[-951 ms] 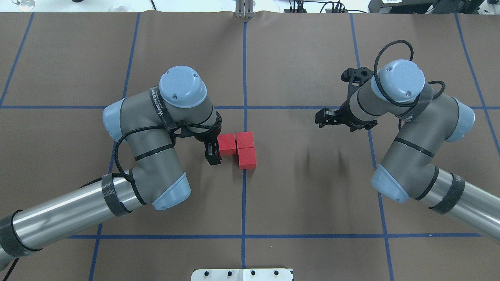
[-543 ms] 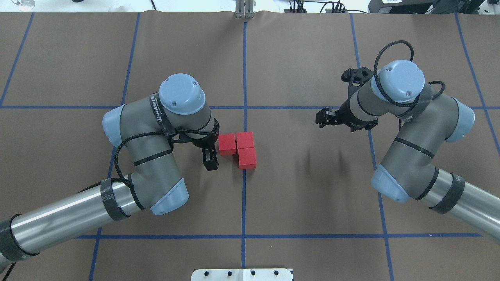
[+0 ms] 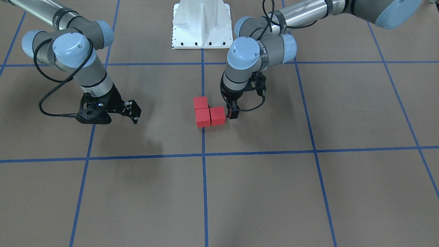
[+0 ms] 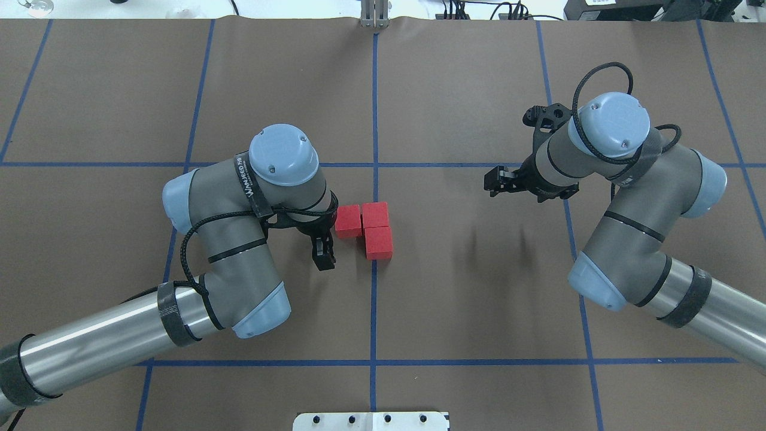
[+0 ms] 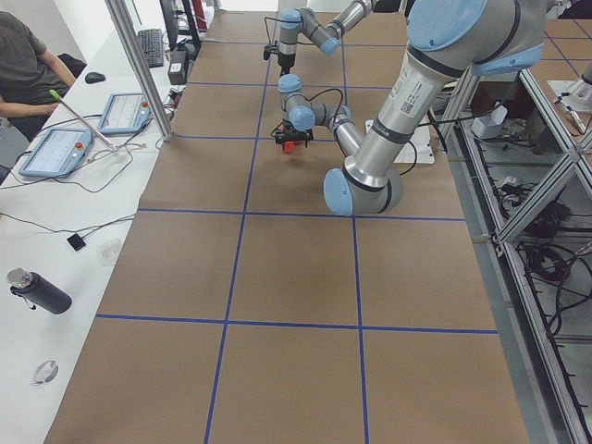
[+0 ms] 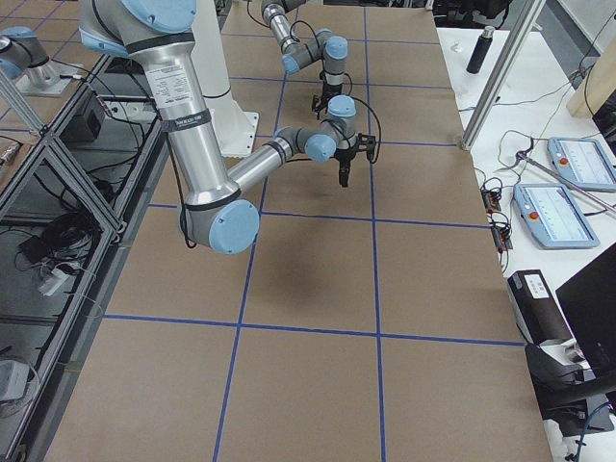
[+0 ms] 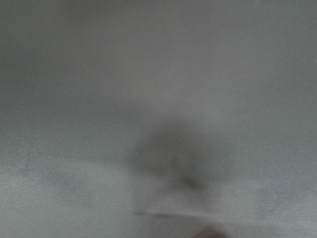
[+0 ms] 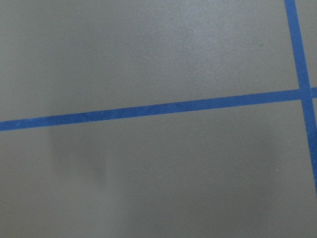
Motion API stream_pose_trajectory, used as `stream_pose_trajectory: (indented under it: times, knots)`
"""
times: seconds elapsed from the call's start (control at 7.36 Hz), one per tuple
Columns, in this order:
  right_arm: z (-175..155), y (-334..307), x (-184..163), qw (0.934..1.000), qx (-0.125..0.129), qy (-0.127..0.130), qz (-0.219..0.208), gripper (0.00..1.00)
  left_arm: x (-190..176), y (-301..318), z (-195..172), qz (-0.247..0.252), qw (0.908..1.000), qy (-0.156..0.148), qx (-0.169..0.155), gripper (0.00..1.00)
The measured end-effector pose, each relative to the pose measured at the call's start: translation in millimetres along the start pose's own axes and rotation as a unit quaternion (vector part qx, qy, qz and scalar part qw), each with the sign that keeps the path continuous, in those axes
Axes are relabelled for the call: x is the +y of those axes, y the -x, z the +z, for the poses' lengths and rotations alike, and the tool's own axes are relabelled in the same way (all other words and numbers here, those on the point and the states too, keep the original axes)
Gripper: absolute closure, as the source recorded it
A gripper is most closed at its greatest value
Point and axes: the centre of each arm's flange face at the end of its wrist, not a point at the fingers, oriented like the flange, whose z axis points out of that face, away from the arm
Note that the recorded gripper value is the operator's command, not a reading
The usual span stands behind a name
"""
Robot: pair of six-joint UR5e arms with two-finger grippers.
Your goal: Form red blocks into L shape at center
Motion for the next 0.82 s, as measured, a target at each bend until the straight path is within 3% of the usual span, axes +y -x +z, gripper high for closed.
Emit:
stream_pose_trajectory:
  times: [0.82]
  knots:
    - [0.3,0.3,-0.3,1.0000,0.000,0.000,-0.002,0.00,4.8,14.6,8.6,0.008,0.9999,-0.001,-0.009,0.00]
